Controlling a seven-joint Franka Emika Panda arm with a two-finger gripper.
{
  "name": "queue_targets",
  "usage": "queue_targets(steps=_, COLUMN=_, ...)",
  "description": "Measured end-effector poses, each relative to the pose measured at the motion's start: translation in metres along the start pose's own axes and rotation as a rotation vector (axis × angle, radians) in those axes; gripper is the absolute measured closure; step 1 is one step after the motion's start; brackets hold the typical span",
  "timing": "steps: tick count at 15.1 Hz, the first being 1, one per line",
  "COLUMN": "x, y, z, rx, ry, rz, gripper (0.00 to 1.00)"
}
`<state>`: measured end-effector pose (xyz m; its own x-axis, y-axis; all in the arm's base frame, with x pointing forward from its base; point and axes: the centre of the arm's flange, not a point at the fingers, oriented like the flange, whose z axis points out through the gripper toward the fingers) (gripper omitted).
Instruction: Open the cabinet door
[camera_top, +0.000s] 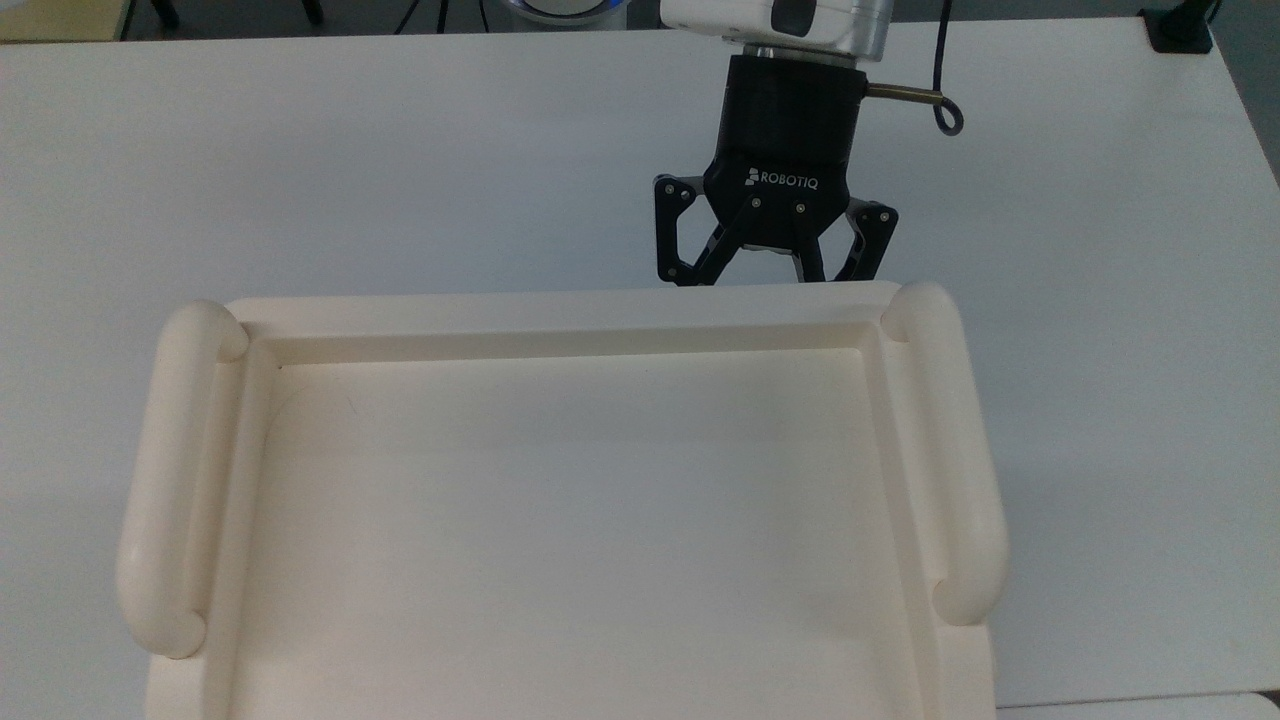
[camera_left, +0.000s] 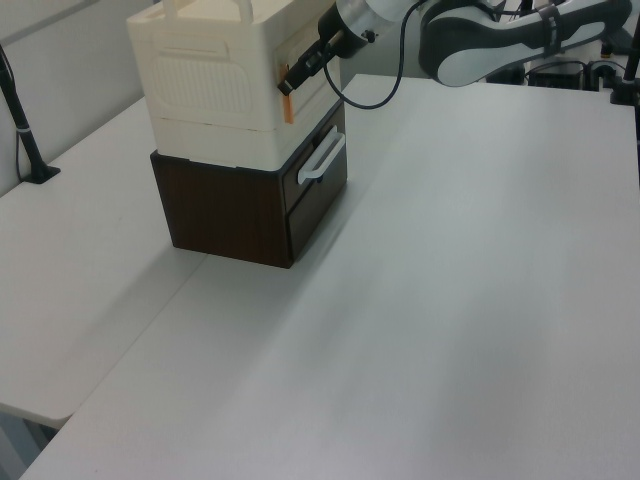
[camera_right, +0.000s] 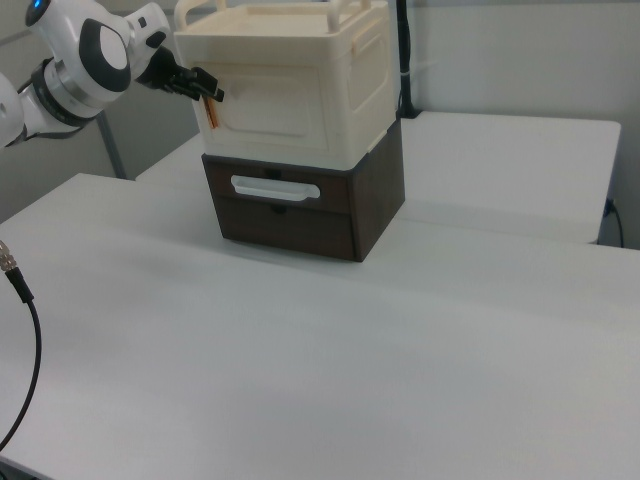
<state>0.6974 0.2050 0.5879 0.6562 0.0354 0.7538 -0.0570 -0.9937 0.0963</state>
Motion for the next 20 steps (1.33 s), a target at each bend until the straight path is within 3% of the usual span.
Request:
queue_targets(steps=5, x=-0.001, y=-0.003, z=0.0, rx=0.0, ry=0.004, rz=0.007, gripper=0.45)
queue_targets(steps=6, x=-0.001, y=-0.004, z=-0.001, rx=0.001, ry=0.004, rz=0.006, gripper=0.53)
queue_targets(steps=7, x=-0.001, y=-0.007, z=-0.002, rx=0.005, ry=0.004, rz=0.005, gripper=0.67)
queue_targets(steps=8, x=-0.002, y=-0.007, z=-0.002, rx=0.006, ry=0.004, rz=0.005, gripper=0.68)
queue_targets(steps=9, x=-0.002, y=-0.009, z=-0.002, rx=0.008, ry=0.004, rz=0.005, gripper=0.76)
queue_targets(steps=14, x=-0.003, y=-0.011, z=-0.002, rx=0.012, ry=0.002, rz=0.026, gripper=0.86)
queue_targets(steps=20, x=-0.002, y=-0.01, z=-0.009, rx=0.003, ry=-0.05, rz=0.072, gripper=0.86)
